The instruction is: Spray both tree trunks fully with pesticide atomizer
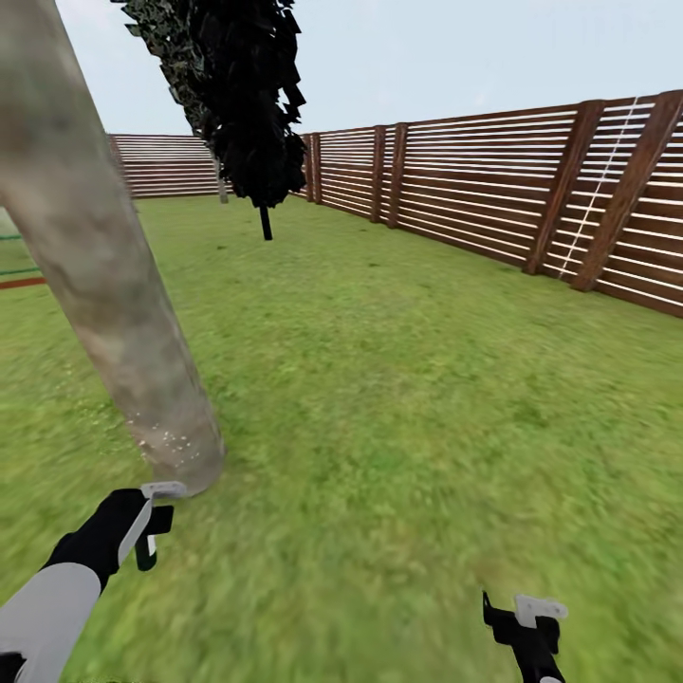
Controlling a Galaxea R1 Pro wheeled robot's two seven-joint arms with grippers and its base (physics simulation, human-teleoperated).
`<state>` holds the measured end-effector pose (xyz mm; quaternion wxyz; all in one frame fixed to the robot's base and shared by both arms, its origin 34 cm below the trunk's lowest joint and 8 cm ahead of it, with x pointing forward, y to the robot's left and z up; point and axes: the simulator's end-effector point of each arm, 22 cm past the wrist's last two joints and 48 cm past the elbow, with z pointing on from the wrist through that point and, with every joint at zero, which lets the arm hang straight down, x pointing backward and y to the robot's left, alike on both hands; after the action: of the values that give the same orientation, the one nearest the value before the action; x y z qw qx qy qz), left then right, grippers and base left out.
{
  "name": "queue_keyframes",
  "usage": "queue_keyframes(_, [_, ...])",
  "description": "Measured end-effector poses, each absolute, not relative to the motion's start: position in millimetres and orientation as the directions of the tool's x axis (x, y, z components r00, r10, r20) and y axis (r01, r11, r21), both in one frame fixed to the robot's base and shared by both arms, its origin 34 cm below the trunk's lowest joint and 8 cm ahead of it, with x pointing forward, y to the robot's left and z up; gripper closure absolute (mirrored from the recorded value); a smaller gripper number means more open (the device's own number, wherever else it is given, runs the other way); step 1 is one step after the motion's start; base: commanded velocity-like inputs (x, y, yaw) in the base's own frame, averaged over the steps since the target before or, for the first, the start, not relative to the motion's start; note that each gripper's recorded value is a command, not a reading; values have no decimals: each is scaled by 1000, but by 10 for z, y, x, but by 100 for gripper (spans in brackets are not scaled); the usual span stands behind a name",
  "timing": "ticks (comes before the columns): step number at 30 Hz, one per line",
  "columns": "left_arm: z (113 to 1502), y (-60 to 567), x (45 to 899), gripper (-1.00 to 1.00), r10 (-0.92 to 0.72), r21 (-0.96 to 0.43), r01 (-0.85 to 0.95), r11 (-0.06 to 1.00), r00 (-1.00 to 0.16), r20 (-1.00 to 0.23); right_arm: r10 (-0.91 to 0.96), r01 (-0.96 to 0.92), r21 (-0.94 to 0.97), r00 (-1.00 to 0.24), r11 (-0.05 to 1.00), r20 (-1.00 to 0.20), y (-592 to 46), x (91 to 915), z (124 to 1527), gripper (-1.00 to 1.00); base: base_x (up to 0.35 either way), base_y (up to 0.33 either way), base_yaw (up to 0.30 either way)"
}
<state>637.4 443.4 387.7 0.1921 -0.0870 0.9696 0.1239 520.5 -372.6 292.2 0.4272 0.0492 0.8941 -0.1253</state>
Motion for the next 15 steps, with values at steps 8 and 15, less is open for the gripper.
queue_keyframes(8, [3916, 4433, 6521, 100, -104, 202, -221, 954, -878, -466, -19, 195, -182, -631, 964, -776, -3726, 5203, 2919, -100, 70, -46, 278])
queue_keyframes(15, [3923, 4430, 6533, 100, -97, 207, -216, 954, -877, -470, -19, 195, -182, -630, 964, -776, -3728, 5203, 2922, -100, 68, -87, 193])
